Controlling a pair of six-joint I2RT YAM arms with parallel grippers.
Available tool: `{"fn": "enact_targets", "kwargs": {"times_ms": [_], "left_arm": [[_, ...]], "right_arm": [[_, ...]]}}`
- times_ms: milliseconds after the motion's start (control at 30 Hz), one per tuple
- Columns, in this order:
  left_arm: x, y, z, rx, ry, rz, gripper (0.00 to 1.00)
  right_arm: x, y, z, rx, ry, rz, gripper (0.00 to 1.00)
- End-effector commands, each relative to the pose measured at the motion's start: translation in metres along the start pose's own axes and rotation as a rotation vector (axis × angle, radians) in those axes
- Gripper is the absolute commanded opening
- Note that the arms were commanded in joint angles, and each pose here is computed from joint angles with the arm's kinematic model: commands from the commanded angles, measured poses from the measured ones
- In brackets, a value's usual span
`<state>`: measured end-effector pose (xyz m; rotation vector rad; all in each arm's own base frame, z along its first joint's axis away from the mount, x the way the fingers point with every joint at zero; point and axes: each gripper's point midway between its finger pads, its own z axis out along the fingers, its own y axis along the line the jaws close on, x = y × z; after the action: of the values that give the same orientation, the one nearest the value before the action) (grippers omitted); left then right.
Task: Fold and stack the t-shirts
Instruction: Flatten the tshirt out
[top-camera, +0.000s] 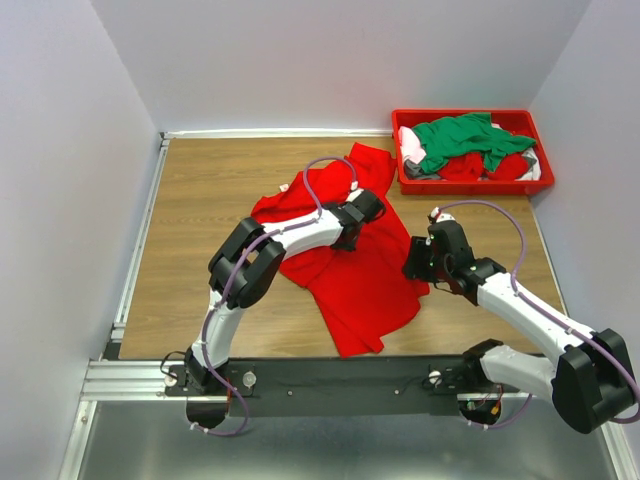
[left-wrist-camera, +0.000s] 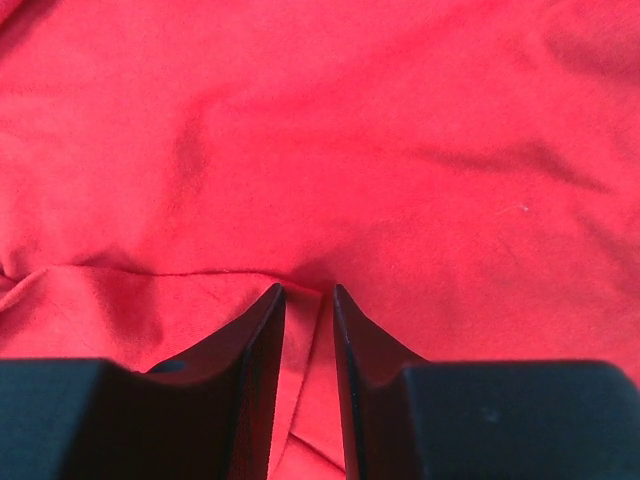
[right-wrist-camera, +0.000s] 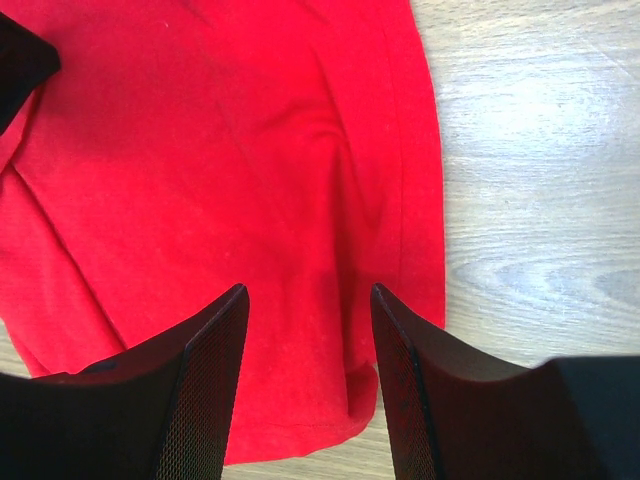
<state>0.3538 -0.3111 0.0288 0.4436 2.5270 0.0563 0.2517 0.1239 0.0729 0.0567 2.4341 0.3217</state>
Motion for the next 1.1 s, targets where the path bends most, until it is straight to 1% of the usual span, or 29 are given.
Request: {"fn": "enact_targets", "kwargs": {"times_ms": [0, 133, 333, 433, 467, 667, 900, 1067], "left_arm": [[0.010, 0.012, 0.002, -0.062, 0.022, -0.005, 0.37], [0.013, 0.019, 0.003, -0.108, 0.029, 0.006, 0.38], [0.011, 0.017, 0.005, -0.101, 0.023, 0.008, 0.37], [0.004, 0.018, 0.001, -0.104, 0.006, 0.002, 0.26], [0.000, 0.019, -0.004, -0.105, -0.009, -0.004, 0.25], [-0.020, 0.026, -0.023, -0.099, -0.062, -0.031, 0.25], [-0.017, 0.037, -0.024, -0.123, -0.055, -0.041, 0.25], [-0.017, 0.035, -0.023, -0.100, -0.057, -0.050, 0.25]], "right_arm": [[0.001, -0.002, 0.003, 0.013, -0.013, 0.012, 0.60], [0.001, -0.001, 0.004, 0.006, -0.011, 0.012, 0.60], [0.001, 0.000, 0.005, 0.002, -0.011, 0.013, 0.60], [0.002, -0.001, 0.005, 0.005, -0.009, 0.013, 0.60], [0.001, -0.001, 0.005, 0.005, -0.012, 0.013, 0.60], [0.002, -0.002, 0.005, 0.009, -0.010, 0.013, 0.60], [0.002, -0.001, 0.005, 0.004, -0.013, 0.015, 0.60], [0.003, -0.001, 0.006, 0.001, -0.006, 0.016, 0.60]]}}
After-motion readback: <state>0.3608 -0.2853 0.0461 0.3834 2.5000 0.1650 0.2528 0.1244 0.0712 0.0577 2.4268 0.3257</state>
